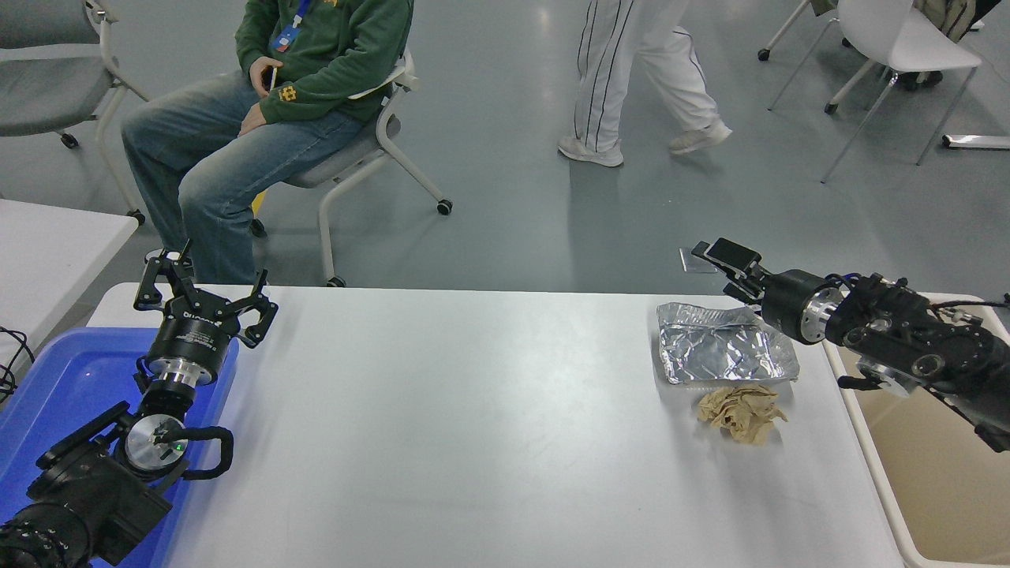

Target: Clean the table surface

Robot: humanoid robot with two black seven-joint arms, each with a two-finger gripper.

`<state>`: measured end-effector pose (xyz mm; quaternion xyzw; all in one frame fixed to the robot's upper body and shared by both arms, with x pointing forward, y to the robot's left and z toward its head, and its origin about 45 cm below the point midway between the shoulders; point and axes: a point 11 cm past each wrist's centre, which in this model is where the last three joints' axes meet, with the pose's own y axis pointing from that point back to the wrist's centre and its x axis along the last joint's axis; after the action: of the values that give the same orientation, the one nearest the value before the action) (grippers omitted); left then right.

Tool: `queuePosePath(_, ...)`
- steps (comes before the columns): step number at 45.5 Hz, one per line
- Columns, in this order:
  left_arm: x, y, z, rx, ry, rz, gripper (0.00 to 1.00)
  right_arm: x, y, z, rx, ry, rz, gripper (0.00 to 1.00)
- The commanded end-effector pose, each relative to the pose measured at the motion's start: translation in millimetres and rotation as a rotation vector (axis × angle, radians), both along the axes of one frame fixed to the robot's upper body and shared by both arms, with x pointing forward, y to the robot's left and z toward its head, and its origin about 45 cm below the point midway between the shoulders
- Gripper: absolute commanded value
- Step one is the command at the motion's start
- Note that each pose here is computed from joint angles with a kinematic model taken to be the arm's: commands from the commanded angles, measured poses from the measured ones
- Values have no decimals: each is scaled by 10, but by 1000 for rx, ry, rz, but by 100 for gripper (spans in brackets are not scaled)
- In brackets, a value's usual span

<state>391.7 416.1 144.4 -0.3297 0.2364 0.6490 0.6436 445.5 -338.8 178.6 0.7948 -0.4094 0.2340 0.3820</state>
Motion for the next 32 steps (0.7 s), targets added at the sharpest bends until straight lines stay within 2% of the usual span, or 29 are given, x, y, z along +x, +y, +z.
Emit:
queuePosePath(1, 0, 0, 0, 0, 0, 0, 100, -19, -260, -50, -248, 9, 86, 99)
queuePosePath(32, 0, 0, 0, 0, 0, 0, 100, 201, -131, -252, -727, -7, 285, 99)
